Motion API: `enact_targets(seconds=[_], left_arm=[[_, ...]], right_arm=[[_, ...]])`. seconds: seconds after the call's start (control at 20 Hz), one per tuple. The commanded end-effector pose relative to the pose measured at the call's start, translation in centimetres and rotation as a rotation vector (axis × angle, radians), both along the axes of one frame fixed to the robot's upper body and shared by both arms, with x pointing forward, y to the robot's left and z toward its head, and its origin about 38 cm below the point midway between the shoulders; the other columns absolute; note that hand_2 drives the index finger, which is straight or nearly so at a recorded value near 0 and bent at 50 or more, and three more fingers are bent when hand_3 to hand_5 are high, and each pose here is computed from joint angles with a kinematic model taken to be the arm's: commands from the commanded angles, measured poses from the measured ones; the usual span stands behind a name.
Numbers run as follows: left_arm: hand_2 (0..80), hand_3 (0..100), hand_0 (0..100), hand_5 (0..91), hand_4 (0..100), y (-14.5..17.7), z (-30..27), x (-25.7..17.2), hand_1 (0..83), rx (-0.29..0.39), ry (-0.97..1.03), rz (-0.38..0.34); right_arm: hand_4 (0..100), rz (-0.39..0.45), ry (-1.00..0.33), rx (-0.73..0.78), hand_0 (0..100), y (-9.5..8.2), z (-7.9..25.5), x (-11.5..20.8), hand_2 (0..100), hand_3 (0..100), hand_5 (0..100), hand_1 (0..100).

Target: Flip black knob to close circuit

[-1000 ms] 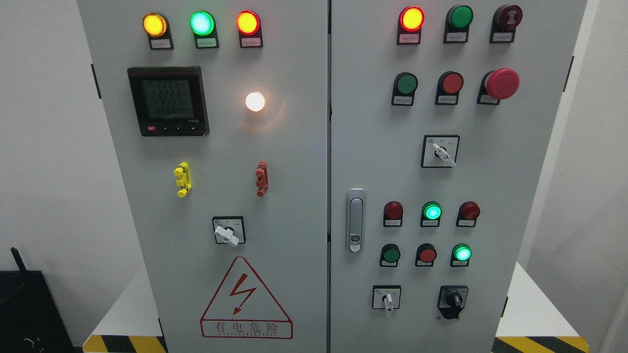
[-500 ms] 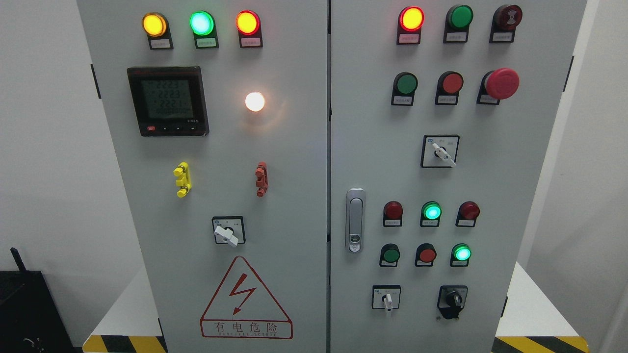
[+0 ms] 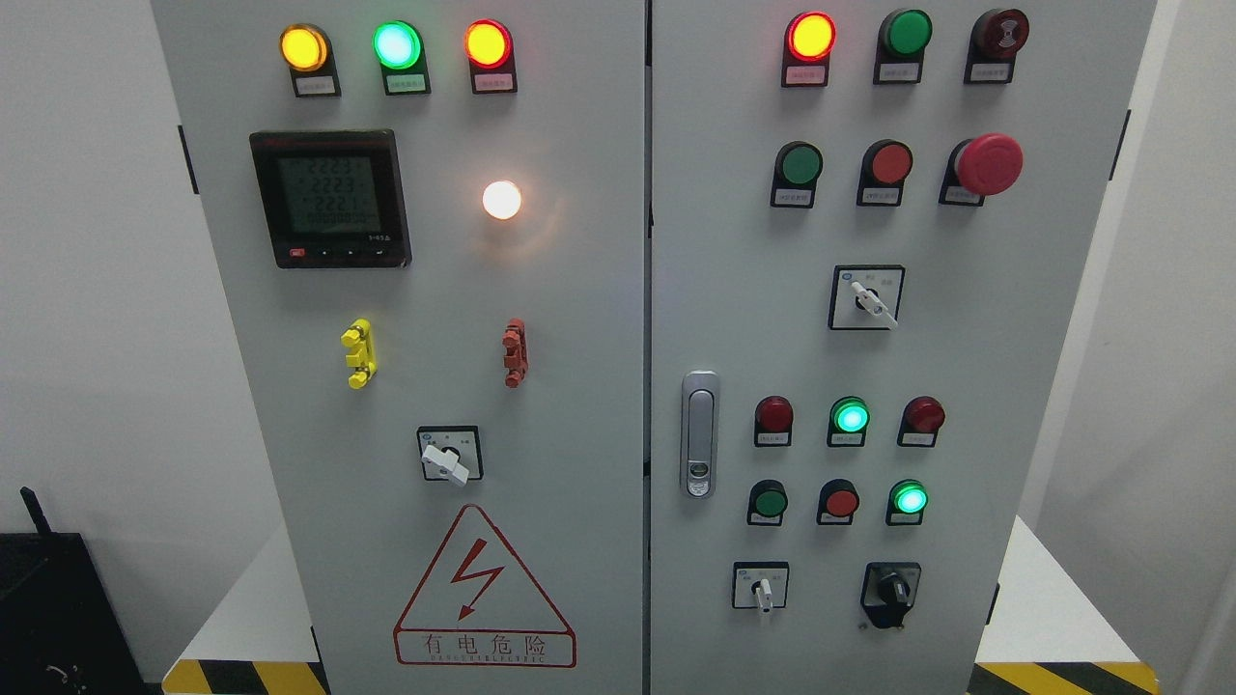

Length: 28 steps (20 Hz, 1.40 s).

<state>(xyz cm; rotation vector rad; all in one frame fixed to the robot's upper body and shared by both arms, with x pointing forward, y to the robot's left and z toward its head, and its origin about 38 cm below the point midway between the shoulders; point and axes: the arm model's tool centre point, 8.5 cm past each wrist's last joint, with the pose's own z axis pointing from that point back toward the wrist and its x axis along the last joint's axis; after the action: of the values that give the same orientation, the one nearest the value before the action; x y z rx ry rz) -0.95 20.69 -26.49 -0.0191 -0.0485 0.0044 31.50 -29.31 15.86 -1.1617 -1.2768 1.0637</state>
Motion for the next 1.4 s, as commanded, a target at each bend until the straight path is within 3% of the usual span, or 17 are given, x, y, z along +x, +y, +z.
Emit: enact_targets(seconds=[0.0, 0.15, 0.45, 1.35], left_arm=[[0.0, 5, 0, 0.0, 3, 0.1, 0.0, 0.0, 0.0, 0.001, 0.001, 0.018], [0.0, 5, 0, 0.0, 3, 0.0, 0.0, 0.0, 0.0, 0.0, 0.001, 0.018], [0.0, 5, 0, 0.0, 3, 0.0, 0.0, 0.0, 0.0, 0.0, 0.001, 0.018], [0.0, 5, 0, 0.0, 3, 0.0, 0.0, 0.0, 0.0, 0.0, 0.001, 0.018]], right_arm=[[77, -0.007, -0.063, -0.126, 0, 2.1, 3.0, 2.4, 88, 100, 79, 0], [78, -0.022, -0.056, -0.106, 0, 2.9, 2.8, 3.7, 89, 100, 79, 0], [78, -0.042, -0.003, -0.09, 0, 2.5, 1.0, 5.0, 90, 100, 79, 0], [79, -0.092, 0.009, -0.05, 0, 1.5, 1.4, 10.2, 91, 100, 79, 0]])
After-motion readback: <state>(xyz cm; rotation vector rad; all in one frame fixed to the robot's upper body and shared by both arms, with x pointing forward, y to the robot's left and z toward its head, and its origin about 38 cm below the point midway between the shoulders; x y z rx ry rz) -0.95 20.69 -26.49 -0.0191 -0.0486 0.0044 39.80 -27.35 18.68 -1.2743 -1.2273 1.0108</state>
